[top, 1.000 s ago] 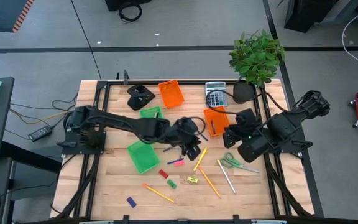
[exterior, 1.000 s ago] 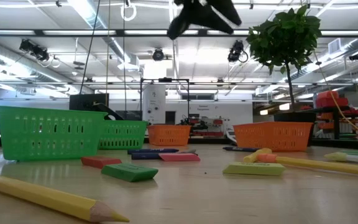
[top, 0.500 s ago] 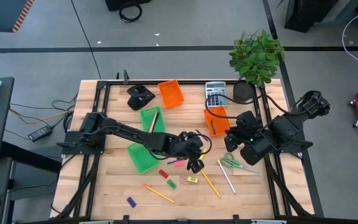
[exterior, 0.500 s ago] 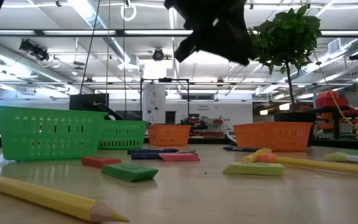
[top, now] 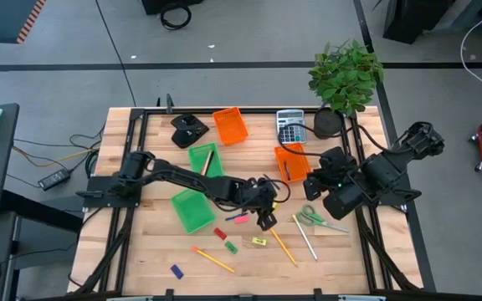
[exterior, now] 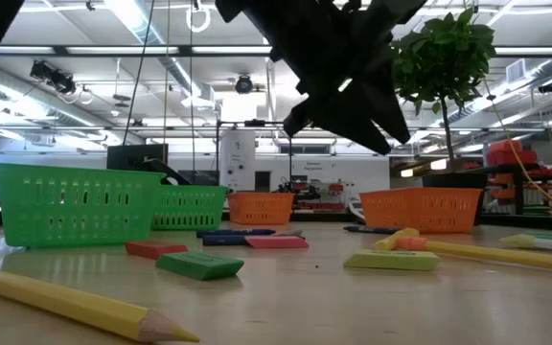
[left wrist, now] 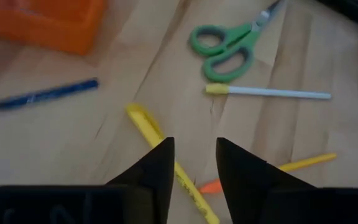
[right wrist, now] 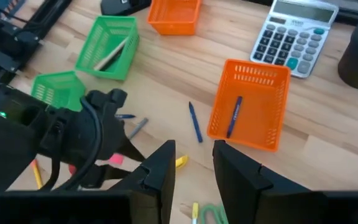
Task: Sort crayons/erasers/pens/pencils in bins
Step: Put the yellow pen into the top green bin
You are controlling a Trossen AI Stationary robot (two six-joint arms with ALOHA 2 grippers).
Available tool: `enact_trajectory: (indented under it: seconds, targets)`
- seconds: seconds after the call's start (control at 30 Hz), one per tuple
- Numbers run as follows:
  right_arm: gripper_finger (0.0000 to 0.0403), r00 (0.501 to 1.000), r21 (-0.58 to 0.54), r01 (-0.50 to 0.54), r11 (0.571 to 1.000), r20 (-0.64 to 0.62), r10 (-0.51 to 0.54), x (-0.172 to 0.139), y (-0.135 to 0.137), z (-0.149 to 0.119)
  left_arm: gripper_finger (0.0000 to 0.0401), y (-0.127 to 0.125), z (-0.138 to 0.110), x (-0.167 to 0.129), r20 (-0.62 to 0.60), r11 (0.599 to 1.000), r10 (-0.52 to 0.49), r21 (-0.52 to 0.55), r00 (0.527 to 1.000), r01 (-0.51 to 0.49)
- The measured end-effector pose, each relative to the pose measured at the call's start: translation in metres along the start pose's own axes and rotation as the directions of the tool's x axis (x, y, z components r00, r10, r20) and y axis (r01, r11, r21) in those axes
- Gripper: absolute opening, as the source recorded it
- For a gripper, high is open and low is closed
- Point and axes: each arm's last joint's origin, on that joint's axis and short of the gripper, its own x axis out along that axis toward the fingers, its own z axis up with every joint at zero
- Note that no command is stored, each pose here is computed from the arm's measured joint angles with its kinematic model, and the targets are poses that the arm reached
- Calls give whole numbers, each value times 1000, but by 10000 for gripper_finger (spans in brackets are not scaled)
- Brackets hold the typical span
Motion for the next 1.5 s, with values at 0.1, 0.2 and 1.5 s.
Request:
enact_trajectory:
  seconds: [0.1, 0.2, 1.5]
  targets:
    - [115, 1000, 11, 7, 1000, -2, -7, 1, 0, 2, 149, 0, -2, 2, -25, 996, -20, 82, 999, 22]
    - [115, 1000, 24, 13, 1000, 1, -13, 3, 0, 4, 170, 0, -4, 8, -22, 988, -30, 150, 999, 33]
    - [115, 1000, 32, 17, 999, -9, -16, 4, 0, 4, 205, 24, -38, 56, -144, 953, 142, 287, 979, -96]
